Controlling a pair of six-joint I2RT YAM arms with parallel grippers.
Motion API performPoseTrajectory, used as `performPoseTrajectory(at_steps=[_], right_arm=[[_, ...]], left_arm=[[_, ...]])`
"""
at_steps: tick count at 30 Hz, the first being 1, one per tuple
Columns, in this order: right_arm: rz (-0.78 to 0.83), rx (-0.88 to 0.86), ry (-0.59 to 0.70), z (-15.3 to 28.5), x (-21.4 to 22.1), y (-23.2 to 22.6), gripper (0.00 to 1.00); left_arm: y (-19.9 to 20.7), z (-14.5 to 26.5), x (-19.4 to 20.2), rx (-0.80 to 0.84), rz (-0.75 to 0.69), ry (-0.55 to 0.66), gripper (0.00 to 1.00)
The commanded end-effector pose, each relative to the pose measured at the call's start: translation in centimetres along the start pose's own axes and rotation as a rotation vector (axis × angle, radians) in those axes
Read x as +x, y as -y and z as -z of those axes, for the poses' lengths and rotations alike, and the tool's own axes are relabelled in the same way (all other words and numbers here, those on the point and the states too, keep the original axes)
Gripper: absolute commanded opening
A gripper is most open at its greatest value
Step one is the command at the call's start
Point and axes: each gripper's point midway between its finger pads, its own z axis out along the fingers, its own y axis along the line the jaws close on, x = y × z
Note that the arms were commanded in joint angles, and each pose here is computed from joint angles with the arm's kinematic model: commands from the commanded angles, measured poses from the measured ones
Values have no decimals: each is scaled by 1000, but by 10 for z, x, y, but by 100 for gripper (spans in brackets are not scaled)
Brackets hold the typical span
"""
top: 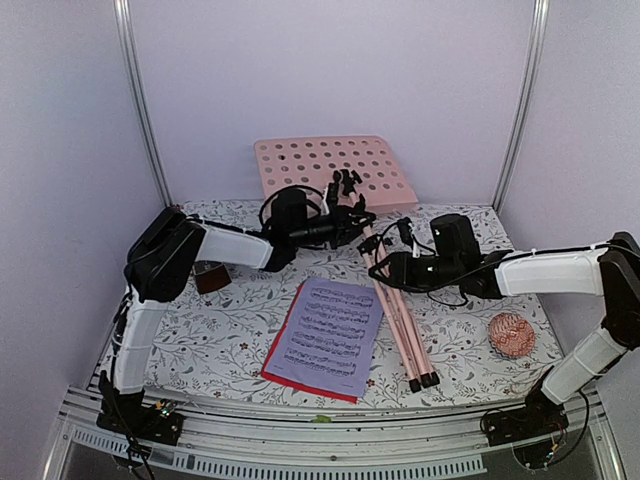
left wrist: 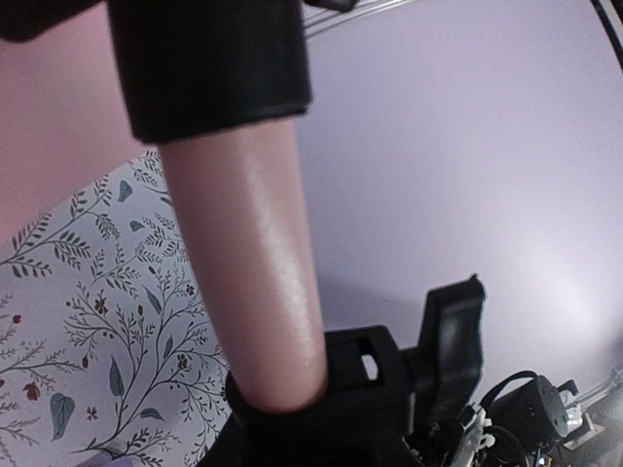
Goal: Set up the instrument practice props
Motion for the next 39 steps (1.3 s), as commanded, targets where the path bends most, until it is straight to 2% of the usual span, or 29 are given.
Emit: performPoseTrajectory(at_steps=[1, 2, 6, 8, 11, 16, 24, 30, 32, 39], right_arm=[[282, -291, 296, 51, -96, -116, 5], [294, -277, 304, 53, -99, -117, 10], [322, -223, 334, 64, -112, -120, 48], [334, -202, 345, 69, -118, -121, 59], [360, -186, 358, 76, -125, -126, 74], [407, -182, 410, 102, -134, -139, 86], [440, -208, 436, 135, -144, -155, 91], [297, -240, 379, 136, -140, -147, 78], [261, -242, 358, 132, -135, -144, 74], [160, -295, 267, 121, -119, -143, 59]], left_arm=[[130, 15, -55, 216, -397, 108, 0], [143, 18, -60, 228, -422, 117, 0], [198, 26, -75, 285, -548, 142, 0], [224, 30, -80, 318, -615, 151, 0], [257, 35, -83, 371, -700, 151, 0], [295, 44, -83, 448, -804, 124, 0], [345, 71, -72, 533, -960, 89, 0], [365, 89, -59, 584, -1031, 67, 0], [385, 104, -54, 614, -1069, 82, 0], [401, 121, -41, 646, -1137, 86, 0]])
